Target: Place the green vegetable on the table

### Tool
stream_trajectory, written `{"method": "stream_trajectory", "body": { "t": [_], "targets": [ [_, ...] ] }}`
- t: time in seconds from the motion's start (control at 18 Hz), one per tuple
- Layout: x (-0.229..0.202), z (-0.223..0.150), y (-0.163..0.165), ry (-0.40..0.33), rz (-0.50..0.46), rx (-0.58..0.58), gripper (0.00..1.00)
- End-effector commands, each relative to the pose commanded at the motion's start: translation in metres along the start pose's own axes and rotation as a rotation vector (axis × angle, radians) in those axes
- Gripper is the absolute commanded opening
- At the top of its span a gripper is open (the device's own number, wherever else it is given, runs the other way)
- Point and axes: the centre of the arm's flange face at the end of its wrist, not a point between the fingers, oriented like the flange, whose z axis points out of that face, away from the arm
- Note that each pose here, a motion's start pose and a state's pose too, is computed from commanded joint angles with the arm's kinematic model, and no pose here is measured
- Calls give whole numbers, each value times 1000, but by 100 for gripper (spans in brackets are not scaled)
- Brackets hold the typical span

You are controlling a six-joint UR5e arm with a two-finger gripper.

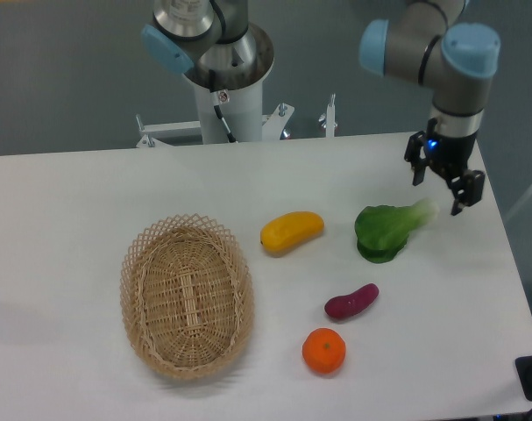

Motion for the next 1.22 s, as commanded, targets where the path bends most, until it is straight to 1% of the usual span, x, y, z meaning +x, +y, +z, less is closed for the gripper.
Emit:
{"method": "stream_trajectory", "body": {
  "t": [0.06, 0.17, 0.28, 0.33, 0.39, 0.44, 0.5, 0.61, 0.72, 0.83, 0.94, 1.11, 1.22],
  "targets": [
    [-7, -16, 2, 4, -4, 0, 100],
    [-23, -45, 5, 42, -5, 8, 100],
    [-32, -64, 10, 68, -15, 12, 100],
    [-35, -66, 15, 79, -10, 16, 100],
    [-35, -68, 21, 93, 26, 21, 100],
    [-32, -68, 34, 98, 72, 22, 100],
    [-30, -73, 46, 95, 104, 17, 100],
    [-26, -77, 70, 94, 117, 8, 100],
    [-24, -79, 84, 91, 180, 1, 100],
    [-22, -79, 90, 88, 210, -2, 100],
    [-22, -79, 92, 87, 209, -3, 100],
    [-21, -78, 89, 88, 196, 3, 100],
    [-22, -78, 83, 88, 203, 7, 100]
  ]
}}
